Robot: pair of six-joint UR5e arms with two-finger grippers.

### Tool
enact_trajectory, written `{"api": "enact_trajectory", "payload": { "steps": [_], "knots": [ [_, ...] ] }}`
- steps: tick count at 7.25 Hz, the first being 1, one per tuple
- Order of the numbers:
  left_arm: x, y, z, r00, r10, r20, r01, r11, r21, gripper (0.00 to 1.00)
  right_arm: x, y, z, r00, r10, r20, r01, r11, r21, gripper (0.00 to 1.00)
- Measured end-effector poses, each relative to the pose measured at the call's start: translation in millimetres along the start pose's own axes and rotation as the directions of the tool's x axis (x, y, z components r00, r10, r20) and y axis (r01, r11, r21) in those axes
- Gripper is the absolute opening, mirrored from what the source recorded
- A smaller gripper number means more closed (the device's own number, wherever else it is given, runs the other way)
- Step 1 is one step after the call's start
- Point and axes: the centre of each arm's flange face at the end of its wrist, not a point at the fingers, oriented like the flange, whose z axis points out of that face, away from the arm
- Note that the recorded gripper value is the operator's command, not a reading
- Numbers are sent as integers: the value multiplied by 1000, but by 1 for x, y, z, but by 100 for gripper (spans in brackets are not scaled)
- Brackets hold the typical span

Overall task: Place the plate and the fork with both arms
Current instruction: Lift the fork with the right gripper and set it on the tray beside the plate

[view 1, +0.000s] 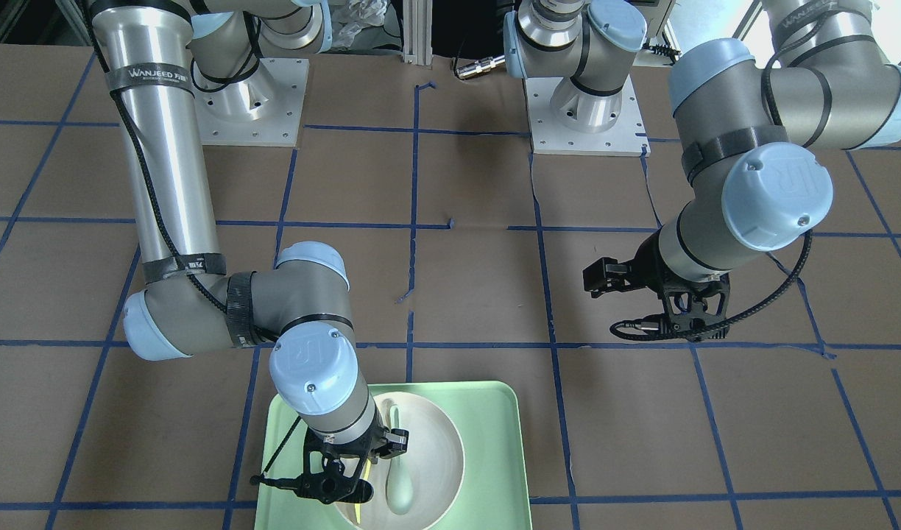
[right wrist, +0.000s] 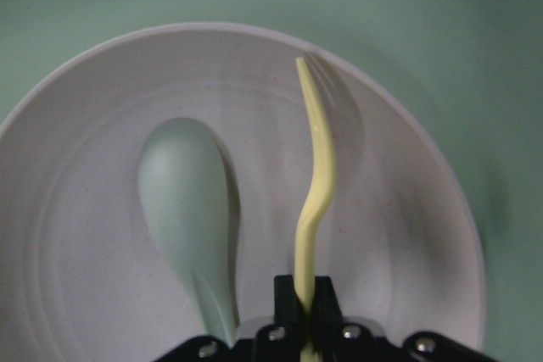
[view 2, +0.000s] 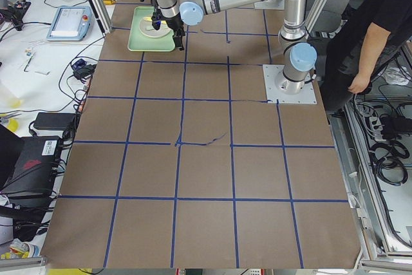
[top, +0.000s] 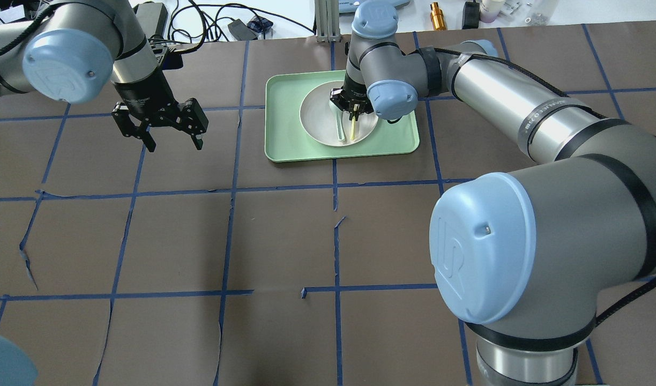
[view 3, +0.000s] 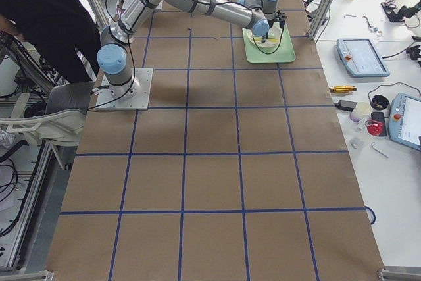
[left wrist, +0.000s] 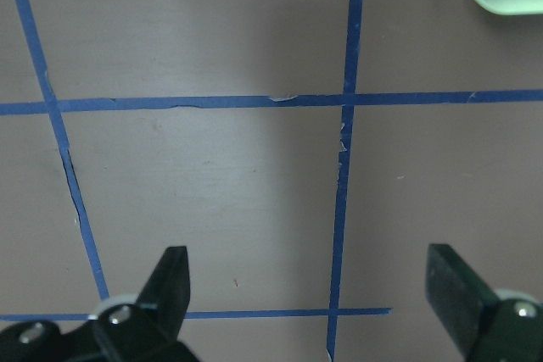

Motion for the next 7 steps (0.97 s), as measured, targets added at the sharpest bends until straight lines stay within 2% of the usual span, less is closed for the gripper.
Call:
{"api": "enact_trajectory", "payload": {
  "steps": [3,4,5,7],
  "knots": [
    [-1,0,-1,1000,-1,-4,1,1000,2,100,6,-5,-59,1000,-8,18,7,998,65,0],
    [-1,0,-1,1000,-1,-4,1,1000,3,100,24,-13,-70,999,-24,22,23,997,72,0],
    [-1,0,-1,1000,-1,-2,1,1000,3,100,47,-21,-71,998,-60,34,58,997,56,0],
    [-1,0,-1,1000,-1,-4,1,1000,2,100,76,-24,-52,989,-129,70,129,992,5,0]
  ]
}}
